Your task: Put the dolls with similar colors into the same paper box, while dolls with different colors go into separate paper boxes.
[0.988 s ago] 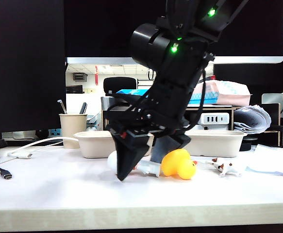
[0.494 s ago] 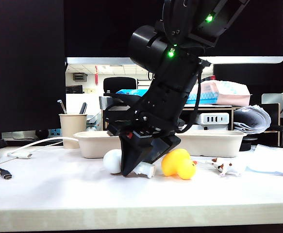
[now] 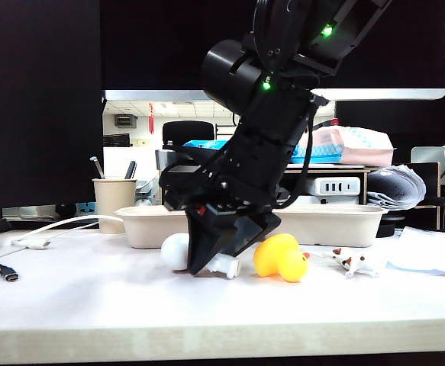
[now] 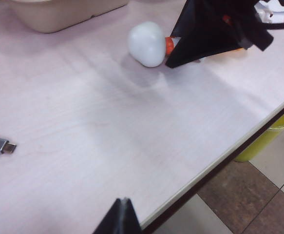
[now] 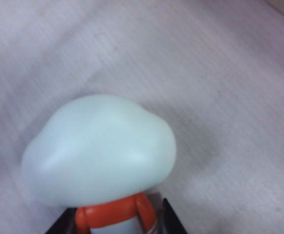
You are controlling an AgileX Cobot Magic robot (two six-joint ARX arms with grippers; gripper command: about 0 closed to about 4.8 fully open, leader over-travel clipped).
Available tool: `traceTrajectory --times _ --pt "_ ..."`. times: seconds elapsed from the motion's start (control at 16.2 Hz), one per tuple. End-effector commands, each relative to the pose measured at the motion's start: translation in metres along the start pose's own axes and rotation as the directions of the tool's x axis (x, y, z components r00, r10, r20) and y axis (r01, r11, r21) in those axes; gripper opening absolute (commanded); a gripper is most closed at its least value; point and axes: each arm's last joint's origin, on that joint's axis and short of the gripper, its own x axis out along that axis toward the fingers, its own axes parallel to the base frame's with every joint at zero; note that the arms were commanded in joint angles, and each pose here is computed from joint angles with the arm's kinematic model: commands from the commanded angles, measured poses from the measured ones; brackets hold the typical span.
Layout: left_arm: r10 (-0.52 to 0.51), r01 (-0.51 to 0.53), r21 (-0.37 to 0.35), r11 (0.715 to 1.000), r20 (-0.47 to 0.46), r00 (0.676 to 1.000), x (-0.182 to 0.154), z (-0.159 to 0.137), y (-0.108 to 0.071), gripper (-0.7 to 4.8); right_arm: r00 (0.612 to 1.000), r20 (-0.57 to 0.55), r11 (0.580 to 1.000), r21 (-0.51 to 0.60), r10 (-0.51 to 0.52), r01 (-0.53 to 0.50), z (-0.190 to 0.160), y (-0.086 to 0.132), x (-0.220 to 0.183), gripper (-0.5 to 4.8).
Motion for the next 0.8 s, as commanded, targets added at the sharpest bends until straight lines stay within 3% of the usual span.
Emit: traceTrajectory --times 0.06,0.43,0.62,0.8 --pt "-0.007 0.007 0.007 1.0 0.015 1.0 0.0 0.003 -0.001 -0.05 0.995 0.084 0.998 0.039 -0.049 0.046 0.013 -0.012 -0.025 0.9" --pt "-0.167 0.166 0.079 0.983 0.0 0.986 -0.002 0.001 -0.02 -0.05 0.964 0.18 0.973 0.154 -0.197 0.17 0.016 -0.062 -0.072 0.9" --pt "-0.186 0.186 0.086 0.979 -0.001 0.982 -0.002 0.001 -0.021 -0.05 0.952 0.177 0.956 0.204 -0.248 0.211 0.01 -0.087 -0.077 0.9" --pt "-0.188 0.183 0.087 0.979 0.057 0.98 -0.006 0.005 -0.021 -0.05 0.914 0.216 0.919 0.275 -0.345 0.282 0.007 -0.117 -0.085 0.9"
